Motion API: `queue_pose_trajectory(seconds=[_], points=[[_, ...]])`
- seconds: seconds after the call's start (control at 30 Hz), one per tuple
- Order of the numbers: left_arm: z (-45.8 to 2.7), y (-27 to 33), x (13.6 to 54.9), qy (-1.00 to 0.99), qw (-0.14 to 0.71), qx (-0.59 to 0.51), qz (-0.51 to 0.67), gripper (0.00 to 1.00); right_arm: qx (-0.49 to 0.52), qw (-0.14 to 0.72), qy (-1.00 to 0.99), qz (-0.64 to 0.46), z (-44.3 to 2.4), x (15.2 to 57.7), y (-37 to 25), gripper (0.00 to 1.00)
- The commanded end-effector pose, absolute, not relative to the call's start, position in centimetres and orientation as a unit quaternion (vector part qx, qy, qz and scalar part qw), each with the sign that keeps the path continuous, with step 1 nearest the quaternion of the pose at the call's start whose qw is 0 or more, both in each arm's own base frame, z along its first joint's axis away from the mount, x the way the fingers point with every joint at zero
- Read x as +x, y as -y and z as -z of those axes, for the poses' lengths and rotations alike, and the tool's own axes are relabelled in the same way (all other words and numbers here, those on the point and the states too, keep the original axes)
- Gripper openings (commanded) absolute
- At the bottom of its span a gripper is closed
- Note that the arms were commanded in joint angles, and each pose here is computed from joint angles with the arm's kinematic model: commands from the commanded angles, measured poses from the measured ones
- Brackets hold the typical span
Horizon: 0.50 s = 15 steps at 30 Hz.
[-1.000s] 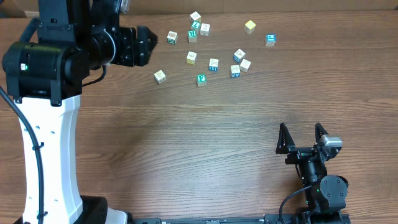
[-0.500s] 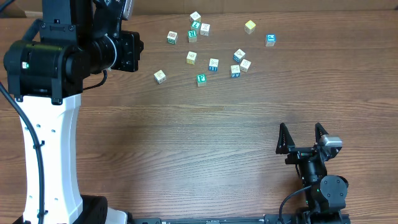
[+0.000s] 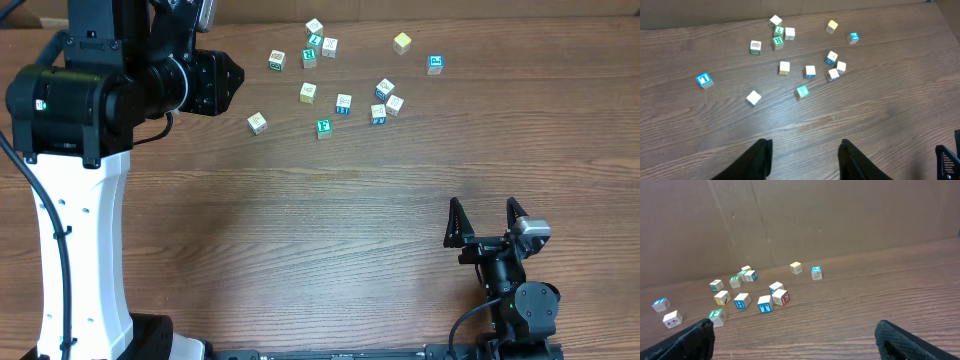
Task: Form a circle
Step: 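Raise the left arm and move the left gripper toward the blocks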
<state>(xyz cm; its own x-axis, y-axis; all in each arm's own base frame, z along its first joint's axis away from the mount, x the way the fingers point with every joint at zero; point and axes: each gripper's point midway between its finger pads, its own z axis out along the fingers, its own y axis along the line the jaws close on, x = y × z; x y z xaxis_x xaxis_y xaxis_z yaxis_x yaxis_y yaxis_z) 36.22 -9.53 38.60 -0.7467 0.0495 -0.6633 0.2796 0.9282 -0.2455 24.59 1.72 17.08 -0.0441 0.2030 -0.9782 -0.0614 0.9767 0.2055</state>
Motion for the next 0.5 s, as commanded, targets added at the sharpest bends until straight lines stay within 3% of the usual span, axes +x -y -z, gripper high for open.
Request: queue_pose_trajectory(seconds=[0.0, 0.07, 0.27, 0.47], points=[[-38.79, 9.81, 36.37, -0.917, 0.347, 0.099, 0.170, 0.45, 0.043, 0.693, -0.714, -0.093, -17.00, 24.59, -1.74, 1.00], [-38.79, 9.81, 36.37, -0.917, 0.347, 0.099, 0.170, 0.51, 0.043, 0.693, -0.714, -0.093, -17.00, 24.59, -1.74, 1.00], [-38.78, 9.81, 36.41, -0.917, 0.347, 0.099, 0.170, 0.52, 0.043, 0.693, -0.714, -0.093, -17.00, 24.59, -1.74, 1.00], [-38.75, 9.78, 36.53, -0.917, 0.348, 0.099, 0.169, 0.23, 0.043, 0.693, -0.714, -0.093, -17.00, 24.59, -1.74, 1.00]])
